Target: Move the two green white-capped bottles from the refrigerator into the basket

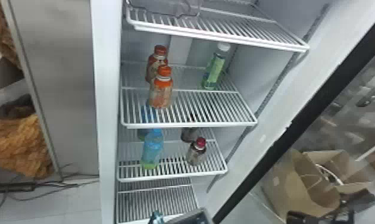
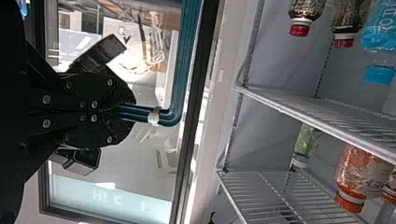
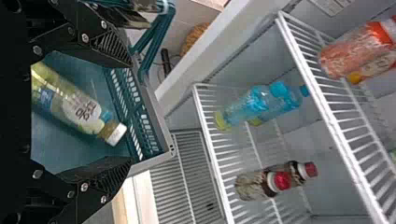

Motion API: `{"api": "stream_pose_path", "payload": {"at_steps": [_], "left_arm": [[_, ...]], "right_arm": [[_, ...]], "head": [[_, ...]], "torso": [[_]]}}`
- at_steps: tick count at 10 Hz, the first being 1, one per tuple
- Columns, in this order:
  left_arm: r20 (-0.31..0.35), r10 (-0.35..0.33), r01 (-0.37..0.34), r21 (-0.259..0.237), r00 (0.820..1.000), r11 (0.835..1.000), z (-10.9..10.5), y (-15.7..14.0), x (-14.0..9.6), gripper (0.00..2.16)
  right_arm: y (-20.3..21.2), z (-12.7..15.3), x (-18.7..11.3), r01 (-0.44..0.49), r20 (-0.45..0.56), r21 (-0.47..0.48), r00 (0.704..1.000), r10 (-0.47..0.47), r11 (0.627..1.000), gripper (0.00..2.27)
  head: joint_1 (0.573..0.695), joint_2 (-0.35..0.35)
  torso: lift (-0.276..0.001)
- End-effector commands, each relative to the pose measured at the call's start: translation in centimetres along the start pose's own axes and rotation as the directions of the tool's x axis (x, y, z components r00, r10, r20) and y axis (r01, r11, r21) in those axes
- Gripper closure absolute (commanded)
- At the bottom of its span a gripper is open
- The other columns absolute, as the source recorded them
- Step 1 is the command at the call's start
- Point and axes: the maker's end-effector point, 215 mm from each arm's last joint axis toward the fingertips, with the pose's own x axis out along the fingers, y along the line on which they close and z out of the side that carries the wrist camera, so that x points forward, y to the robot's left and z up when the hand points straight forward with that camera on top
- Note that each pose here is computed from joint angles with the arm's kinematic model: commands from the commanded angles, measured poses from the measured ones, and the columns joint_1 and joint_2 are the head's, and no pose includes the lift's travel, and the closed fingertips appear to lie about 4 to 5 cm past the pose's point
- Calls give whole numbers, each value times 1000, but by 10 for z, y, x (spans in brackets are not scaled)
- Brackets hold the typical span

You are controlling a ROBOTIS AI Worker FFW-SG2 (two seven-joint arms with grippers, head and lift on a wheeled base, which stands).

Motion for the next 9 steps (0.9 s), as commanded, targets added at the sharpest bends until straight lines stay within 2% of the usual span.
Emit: {"api": "stream_pose_path", "payload": {"at_steps": [1,3,5,9], "left_arm": [[-3,-1,1,2,1000,1000,0,0,1,1214],[-3,-1,1,2,1000,1000,0,0,1,1214],[-5,1,-1,6,1000,1000,1,0,1,1214],[-3,1,-1,2,1000,1000,0,0,0,1216]], "right_arm": [[-7,18,-3,33,49,-36,998,-31,999,378],[-16,43,-5,67,122,-69,991,-58,995,374],[-31,80,-5,100,246,-93,966,-74,991,374],[-56,164,11,127,484,-155,874,-36,980,372]], "head": [[695,-350],[695,-350],[695,-350],[695,-350]], "torso": [[-4],[-4],[-4],[-4]]}}
